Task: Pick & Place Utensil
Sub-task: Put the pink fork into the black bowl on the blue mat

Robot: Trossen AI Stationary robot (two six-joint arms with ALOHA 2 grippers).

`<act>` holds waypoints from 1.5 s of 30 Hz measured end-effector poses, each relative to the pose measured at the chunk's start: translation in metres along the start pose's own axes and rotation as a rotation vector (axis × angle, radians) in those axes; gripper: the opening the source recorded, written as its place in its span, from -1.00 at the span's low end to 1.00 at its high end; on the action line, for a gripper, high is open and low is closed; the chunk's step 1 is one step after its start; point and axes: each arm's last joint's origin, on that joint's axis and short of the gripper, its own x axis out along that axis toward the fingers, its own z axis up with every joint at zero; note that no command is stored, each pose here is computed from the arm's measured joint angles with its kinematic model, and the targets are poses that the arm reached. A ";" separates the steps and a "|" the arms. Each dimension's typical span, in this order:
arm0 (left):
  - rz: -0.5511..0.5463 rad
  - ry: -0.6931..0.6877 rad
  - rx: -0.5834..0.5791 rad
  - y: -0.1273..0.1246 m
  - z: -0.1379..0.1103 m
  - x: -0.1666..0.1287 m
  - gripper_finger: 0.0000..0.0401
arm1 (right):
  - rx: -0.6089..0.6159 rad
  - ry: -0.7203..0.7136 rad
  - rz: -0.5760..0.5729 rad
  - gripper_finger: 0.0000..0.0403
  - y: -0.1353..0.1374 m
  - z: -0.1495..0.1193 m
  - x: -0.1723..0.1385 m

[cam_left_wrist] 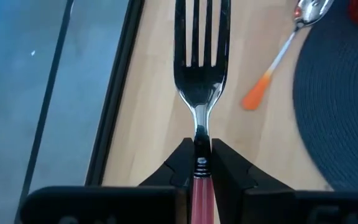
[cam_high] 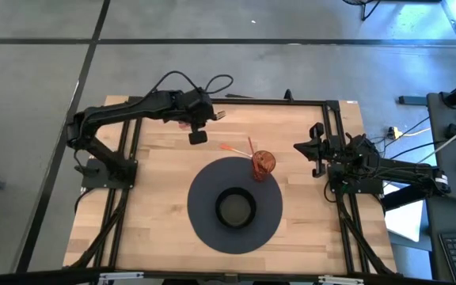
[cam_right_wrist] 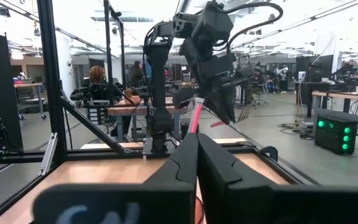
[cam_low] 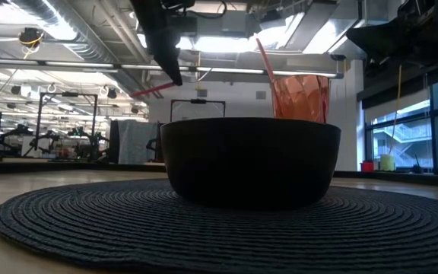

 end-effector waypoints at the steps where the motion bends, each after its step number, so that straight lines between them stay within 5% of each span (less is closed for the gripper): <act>1: -0.007 -0.002 0.001 0.000 0.000 0.000 -0.86 | -0.005 0.000 0.000 -0.97 0.000 0.000 0.000; 16: -0.062 -0.021 0.054 -0.024 0.006 -0.002 -0.86 | -0.007 0.003 0.000 -0.97 0.000 0.000 0.000; 38: -0.307 -0.163 0.313 -0.130 0.018 -0.025 -0.86 | -0.007 0.004 -0.001 -0.89 0.000 0.000 0.000; 45: -0.201 -0.170 0.370 -0.155 0.016 -0.031 -0.86 | 0.010 0.004 0.000 -0.88 0.000 0.000 0.000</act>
